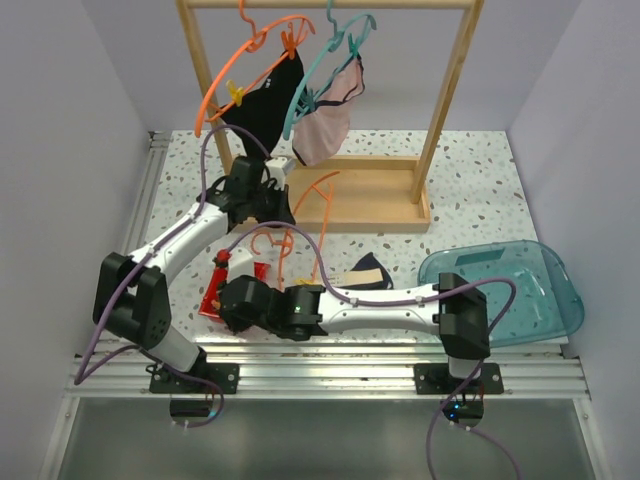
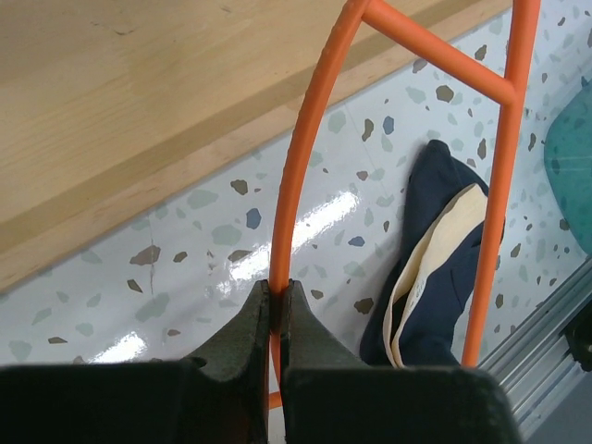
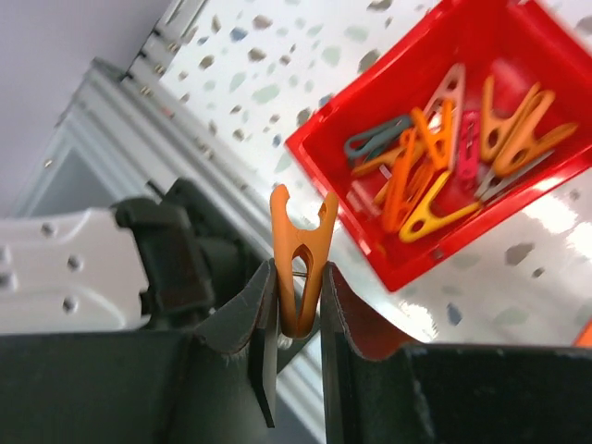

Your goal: Remove the underwear clipped to the hanger

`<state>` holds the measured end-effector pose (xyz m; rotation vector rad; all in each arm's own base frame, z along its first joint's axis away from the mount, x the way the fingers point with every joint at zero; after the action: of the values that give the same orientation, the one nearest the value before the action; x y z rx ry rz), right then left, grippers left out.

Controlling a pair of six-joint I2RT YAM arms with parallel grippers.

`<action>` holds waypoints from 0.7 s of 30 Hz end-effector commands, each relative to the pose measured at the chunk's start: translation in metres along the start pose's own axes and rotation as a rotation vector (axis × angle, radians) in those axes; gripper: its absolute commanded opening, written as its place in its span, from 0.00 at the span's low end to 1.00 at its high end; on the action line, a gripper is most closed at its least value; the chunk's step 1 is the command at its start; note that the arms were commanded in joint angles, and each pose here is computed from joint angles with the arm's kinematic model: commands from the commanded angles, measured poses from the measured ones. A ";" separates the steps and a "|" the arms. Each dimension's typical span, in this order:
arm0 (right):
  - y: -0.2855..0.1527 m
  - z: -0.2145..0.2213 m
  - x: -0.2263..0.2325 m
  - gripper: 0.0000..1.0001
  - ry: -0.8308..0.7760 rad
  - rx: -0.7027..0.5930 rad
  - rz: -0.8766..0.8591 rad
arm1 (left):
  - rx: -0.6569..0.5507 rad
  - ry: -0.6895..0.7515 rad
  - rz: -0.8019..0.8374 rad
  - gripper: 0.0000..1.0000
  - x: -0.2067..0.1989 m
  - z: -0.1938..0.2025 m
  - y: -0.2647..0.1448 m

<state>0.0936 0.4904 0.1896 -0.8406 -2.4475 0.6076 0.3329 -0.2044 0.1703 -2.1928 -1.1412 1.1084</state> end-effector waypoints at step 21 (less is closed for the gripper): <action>0.018 -0.061 -0.043 0.90 -0.103 -0.120 0.250 | -0.012 -0.011 0.015 0.00 0.020 -0.005 0.001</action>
<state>0.1560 0.4995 0.1743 -1.1914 -2.5199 0.7669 0.3385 -0.1852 0.1574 -2.1536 -1.1645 1.1428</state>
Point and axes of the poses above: each gripper's point midway between its finger pads, its own y axis out along the fingers, its own x axis along the line the jaws close on, z = x × y, the point moved 3 cm from there along -y, back along the fingers, and after that the axes turned 8 degrees about -y, right-handed, at the moved point
